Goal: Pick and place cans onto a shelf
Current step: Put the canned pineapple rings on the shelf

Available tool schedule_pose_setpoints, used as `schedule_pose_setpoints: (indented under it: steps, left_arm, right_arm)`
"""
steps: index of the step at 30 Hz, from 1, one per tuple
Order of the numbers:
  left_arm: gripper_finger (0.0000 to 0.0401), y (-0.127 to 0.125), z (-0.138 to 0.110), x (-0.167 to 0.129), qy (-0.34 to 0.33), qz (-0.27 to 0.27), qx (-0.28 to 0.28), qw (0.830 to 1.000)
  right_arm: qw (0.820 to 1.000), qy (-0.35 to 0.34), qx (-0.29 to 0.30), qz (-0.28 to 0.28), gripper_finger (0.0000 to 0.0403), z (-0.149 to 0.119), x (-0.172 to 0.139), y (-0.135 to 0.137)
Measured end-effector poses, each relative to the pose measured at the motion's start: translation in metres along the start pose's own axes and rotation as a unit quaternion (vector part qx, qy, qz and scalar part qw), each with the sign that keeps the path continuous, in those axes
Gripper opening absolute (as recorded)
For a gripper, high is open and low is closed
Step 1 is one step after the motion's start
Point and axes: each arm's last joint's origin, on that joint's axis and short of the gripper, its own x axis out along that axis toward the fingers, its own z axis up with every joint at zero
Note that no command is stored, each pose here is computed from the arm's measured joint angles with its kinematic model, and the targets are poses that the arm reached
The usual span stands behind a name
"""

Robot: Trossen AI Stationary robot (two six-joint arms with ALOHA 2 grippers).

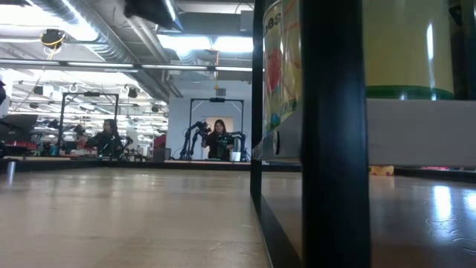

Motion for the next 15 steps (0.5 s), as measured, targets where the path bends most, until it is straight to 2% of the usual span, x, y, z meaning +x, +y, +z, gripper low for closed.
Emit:
schedule_pose_setpoints:
  steps: [5, 9, 15]
  left_arm:
    - [0.0058, 0.013, 0.008, 0.048, 0.019, -0.027, -0.031, 0.999]
    - [0.0058, 0.024, 0.007, 0.083, 0.043, -0.063, -0.005, 0.997]
    - [0.0058, 0.037, 0.001, 0.119, 0.072, -0.105, -0.012, 0.992]
  right_arm:
    - [0.999, -0.021, 0.041, 0.012, 0.0023, -0.006, -0.011, -0.003]
    - [0.997, -0.041, 0.066, 0.019, 0.0023, 0.003, -0.006, 0.0]
    - [0.998, -0.029, 0.062, -0.018, 0.0026, 0.016, 0.011, 0.001]
